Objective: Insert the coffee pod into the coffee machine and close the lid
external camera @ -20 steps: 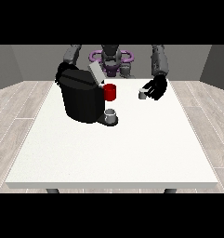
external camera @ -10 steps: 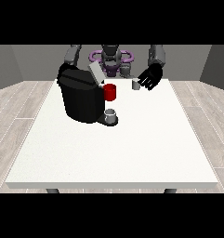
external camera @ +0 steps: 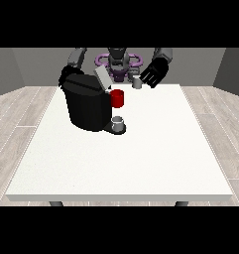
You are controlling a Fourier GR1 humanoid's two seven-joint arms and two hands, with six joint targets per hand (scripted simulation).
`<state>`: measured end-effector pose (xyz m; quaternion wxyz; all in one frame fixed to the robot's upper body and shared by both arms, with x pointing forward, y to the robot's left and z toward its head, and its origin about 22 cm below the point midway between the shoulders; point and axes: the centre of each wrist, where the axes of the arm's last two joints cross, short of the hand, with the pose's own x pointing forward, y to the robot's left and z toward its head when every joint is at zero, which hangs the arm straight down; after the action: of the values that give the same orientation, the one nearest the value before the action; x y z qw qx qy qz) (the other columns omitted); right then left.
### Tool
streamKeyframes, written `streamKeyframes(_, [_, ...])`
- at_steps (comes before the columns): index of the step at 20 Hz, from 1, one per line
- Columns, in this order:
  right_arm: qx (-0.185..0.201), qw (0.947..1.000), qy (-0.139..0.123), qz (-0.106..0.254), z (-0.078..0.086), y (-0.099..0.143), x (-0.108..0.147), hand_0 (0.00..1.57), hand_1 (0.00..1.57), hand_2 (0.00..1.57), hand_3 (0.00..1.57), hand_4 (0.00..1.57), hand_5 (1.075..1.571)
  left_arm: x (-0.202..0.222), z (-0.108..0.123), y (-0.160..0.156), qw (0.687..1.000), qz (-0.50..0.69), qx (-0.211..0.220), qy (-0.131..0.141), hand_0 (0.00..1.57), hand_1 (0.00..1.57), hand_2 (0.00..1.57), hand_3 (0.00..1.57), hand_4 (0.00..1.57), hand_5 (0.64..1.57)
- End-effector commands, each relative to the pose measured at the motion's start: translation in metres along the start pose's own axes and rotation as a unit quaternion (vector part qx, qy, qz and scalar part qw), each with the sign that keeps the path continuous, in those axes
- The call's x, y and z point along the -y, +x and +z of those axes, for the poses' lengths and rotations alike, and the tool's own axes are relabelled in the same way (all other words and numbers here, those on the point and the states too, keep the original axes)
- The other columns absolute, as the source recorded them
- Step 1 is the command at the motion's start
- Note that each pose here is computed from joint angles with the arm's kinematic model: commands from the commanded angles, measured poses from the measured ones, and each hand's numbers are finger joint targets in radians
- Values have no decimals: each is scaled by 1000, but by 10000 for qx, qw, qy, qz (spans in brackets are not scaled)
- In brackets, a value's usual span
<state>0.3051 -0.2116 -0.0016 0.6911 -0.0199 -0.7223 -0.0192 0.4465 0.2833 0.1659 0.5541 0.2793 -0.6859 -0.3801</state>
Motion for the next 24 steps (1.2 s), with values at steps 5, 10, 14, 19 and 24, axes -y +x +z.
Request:
streamKeyframes(5, [547, 9983, 212, 2, -11, 28, -14, 0, 0, 0, 0, 526, 1571, -42, -15, 30, 9985, 201, 115, 489, 1255, 1255, 1287, 1219, 471, 1571])
streamKeyframes(10, [367, 9989, 283, 85, -11, 35, -23, 0, 0, 0, 0, 506, 1571, -44, -22, 43, 9989, 25, 60, 458, 1278, 1278, 1332, 1265, 519, 1571])
streamKeyframes(14, [496, 9985, 210, 52, -9, 31, -1, 0, 0, 0, 0, 502, 1571, -51, -20, 40, 9986, 13, 19, 537, 1262, 1262, 1297, 1237, 494, 1571])
streamKeyframes(19, [594, 9981, 114, 131, -15, 45, -19, 0, 0, 0, 0, 483, 1571, -45, -26, 53, 9986, -32, 165, 493, 1314, 1314, 1328, 1230, 493, 1571])
streamKeyframes(24, [416, 9987, -292, 13, -19, 34, 18, 0, 0, 0, 0, 519, 1571, -13, -27, 53, 9997, -22, 203, 127, 1316, 1316, 1328, 1225, 510, 1571])
